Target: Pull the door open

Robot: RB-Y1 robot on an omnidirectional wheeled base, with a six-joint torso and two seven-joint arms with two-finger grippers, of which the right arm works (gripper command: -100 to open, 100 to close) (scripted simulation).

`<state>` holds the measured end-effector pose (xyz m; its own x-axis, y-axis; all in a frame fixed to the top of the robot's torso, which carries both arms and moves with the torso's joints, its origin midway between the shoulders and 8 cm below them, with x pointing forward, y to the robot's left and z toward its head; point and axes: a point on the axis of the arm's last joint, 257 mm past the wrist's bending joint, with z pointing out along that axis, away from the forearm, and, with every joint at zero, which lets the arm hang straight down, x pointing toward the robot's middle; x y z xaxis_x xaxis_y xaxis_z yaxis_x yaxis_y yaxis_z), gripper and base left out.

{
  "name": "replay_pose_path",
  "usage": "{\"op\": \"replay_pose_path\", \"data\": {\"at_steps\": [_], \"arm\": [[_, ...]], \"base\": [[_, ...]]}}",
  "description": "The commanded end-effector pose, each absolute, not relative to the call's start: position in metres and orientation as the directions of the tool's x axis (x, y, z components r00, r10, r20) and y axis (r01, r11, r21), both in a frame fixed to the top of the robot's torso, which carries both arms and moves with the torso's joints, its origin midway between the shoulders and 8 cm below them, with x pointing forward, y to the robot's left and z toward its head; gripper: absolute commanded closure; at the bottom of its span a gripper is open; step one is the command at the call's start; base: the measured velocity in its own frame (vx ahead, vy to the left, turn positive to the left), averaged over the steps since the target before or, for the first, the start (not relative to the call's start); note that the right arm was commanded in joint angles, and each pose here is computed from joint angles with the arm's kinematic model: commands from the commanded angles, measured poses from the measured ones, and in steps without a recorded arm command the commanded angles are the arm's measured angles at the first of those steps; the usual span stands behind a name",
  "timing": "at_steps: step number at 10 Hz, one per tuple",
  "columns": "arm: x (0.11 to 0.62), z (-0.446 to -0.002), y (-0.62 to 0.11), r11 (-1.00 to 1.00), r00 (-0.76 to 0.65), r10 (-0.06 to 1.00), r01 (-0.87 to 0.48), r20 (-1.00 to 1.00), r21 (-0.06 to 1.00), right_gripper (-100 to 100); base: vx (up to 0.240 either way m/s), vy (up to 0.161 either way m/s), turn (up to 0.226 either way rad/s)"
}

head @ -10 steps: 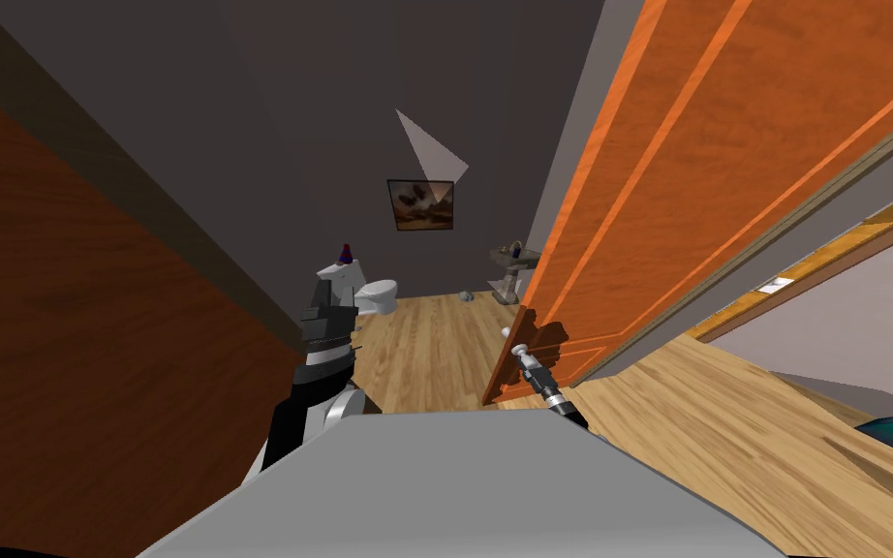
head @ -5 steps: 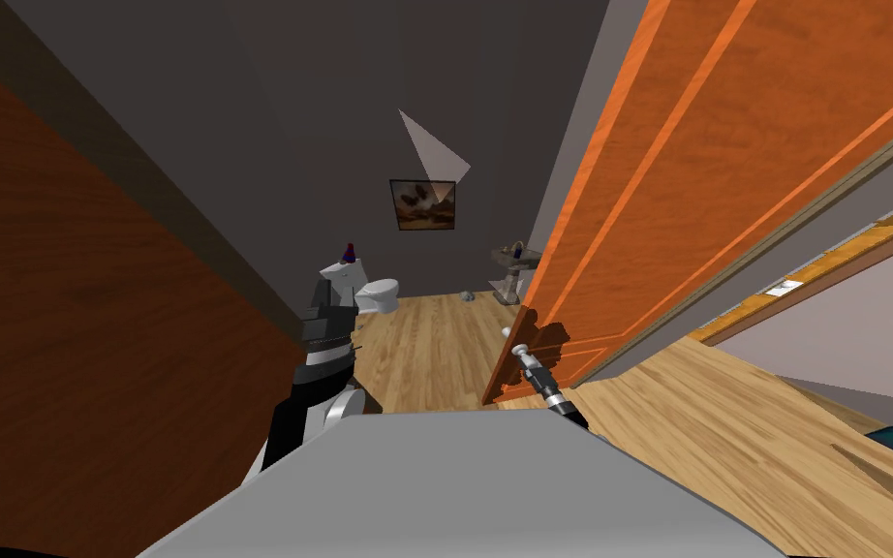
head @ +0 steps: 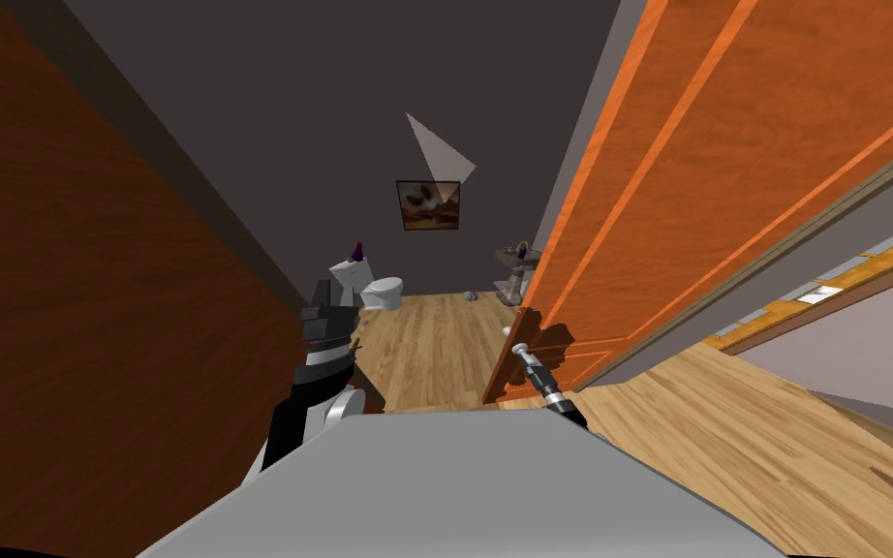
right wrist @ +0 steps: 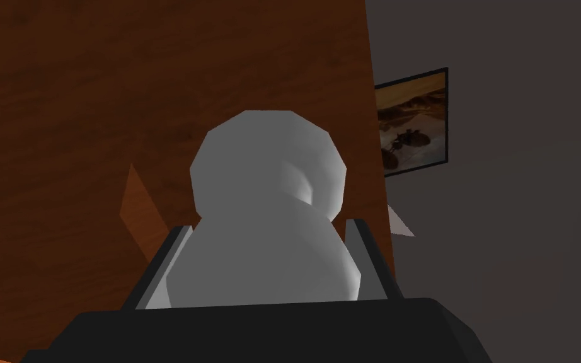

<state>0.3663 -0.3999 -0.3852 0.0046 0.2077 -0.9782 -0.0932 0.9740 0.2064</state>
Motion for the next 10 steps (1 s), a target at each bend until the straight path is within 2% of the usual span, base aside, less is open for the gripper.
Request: {"op": "replay_pose_path", "data": {"at_steps": [1, 10], "arm": [[0.3665, -0.3847, -0.4000, 0.966, 0.005, 0.244, -0.091, -0.970, 0.243, 100], [0.3737, -0.3766, -0.4082, 0.862, 0.031, 0.505, -0.062, -0.863, 0.503, 100]], "base": [[-0.039, -0.024, 0.038], [-0.045, -0.026, 0.074]]}}
